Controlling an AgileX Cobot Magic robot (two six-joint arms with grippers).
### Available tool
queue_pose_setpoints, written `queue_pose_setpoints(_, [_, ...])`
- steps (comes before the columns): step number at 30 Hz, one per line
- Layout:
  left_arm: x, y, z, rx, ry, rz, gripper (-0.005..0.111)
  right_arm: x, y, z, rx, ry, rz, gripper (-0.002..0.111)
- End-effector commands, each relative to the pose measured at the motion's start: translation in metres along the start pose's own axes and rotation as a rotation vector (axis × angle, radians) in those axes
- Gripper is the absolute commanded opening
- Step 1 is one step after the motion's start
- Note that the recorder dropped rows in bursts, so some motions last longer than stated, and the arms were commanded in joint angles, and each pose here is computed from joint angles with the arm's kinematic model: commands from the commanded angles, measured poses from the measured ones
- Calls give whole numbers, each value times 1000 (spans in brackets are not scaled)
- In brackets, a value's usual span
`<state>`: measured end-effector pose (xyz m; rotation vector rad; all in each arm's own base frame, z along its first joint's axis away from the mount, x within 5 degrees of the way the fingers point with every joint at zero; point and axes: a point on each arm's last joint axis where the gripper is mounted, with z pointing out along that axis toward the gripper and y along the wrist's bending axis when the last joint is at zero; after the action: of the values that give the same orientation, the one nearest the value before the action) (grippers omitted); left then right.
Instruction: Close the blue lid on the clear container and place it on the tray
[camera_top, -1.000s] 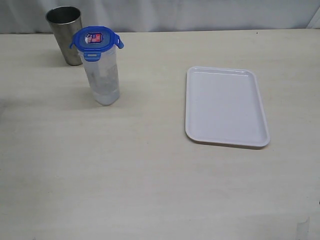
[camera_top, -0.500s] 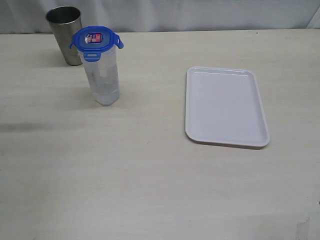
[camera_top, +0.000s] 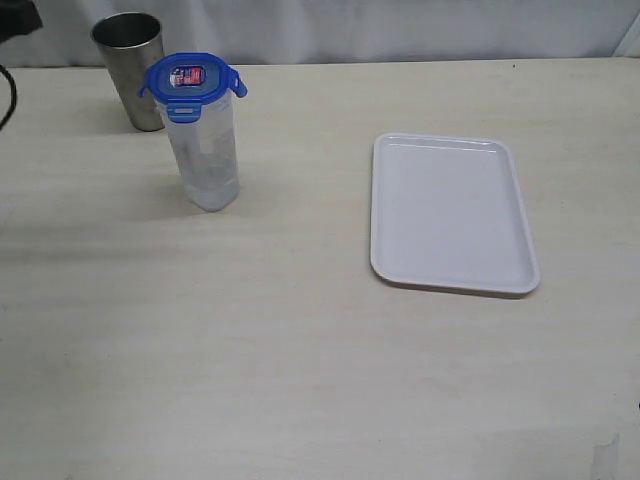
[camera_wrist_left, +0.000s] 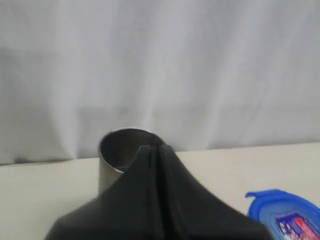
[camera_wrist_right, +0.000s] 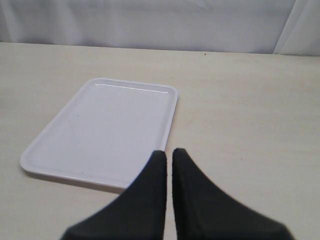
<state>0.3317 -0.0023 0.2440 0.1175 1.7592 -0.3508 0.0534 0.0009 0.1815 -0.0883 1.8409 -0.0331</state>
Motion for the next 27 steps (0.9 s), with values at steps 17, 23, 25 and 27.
queue_pose_setpoints(17, [78, 7, 70, 334, 4, 45, 0, 0, 0, 0, -2, -13, 3, 4])
queue_pose_setpoints(23, [86, 4, 75, 411, -14, 48, 0, -1, 0, 0, -1, -19, 1, 4])
queue_pose_setpoints(25, [86, 4, 75, 414, -17, 46, 0, -3, 0, 0, 4, -40, -12, 4])
queue_pose_setpoints(27, [86, 4, 75, 415, -19, 46, 0, -9, -1, -1, 13, -112, -35, 4])
